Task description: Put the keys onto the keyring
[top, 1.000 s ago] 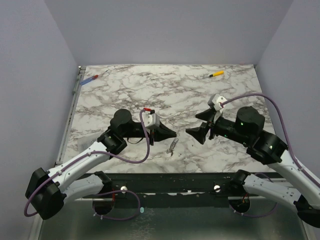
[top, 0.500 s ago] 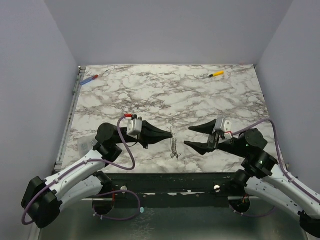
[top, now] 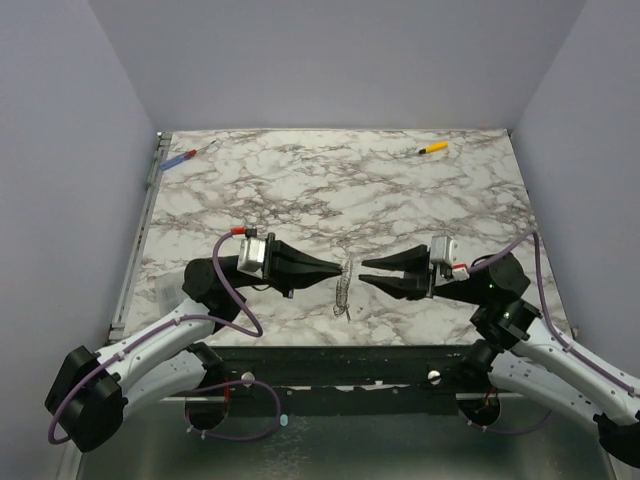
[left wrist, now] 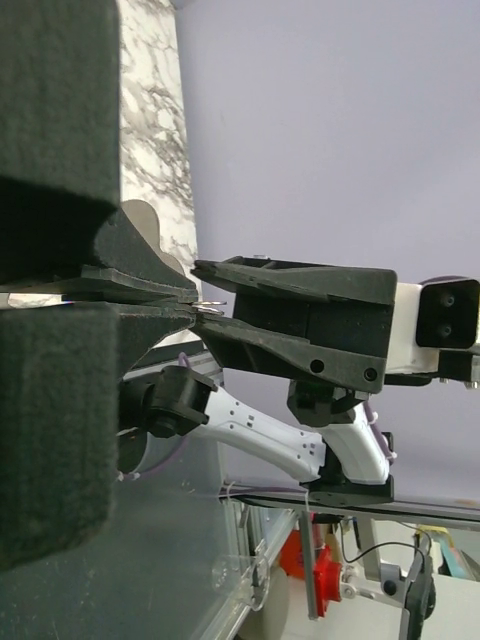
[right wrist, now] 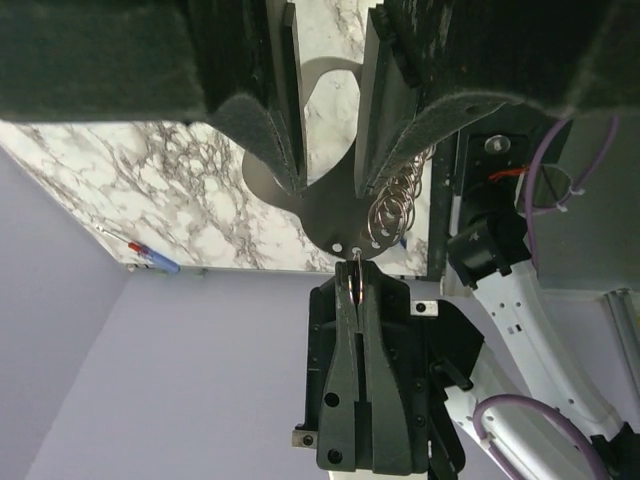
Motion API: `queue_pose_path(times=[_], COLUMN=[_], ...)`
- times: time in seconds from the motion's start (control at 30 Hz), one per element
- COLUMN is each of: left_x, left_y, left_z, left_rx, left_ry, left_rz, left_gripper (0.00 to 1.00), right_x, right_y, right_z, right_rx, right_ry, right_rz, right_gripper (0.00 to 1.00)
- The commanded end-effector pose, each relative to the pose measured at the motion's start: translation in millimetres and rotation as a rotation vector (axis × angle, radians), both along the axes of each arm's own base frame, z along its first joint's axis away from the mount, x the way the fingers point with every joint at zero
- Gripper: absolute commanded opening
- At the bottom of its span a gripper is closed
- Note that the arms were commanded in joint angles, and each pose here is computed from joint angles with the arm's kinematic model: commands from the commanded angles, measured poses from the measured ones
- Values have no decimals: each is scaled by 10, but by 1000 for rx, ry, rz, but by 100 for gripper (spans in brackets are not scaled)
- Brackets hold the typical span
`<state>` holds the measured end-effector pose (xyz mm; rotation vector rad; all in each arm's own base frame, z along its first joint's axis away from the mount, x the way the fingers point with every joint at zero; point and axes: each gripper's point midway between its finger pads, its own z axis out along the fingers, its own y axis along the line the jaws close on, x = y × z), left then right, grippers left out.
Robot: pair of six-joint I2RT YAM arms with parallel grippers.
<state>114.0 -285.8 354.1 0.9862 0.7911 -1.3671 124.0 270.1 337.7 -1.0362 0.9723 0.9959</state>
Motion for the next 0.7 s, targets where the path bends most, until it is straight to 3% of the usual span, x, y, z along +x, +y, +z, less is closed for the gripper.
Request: queue_pose_path(times=[0.0, 0.23, 0.67], left_x=[-76, -40, 0], left_y=[49, 40, 40], left_z=[68, 63, 85], left_rx=[-39, -49, -66], left_ry=[-30, -11, 6], left_rz=[-27, -22, -11], left_gripper=[0, 0, 0], right_x=[-104, -156, -160], right_y=[58, 127, 196], right_z=[143, 191, 298], right_rx=[43, 40, 80], right_ry=[-24, -11, 20], right_rz=[72, 131, 169], right_gripper=[31, 25, 25])
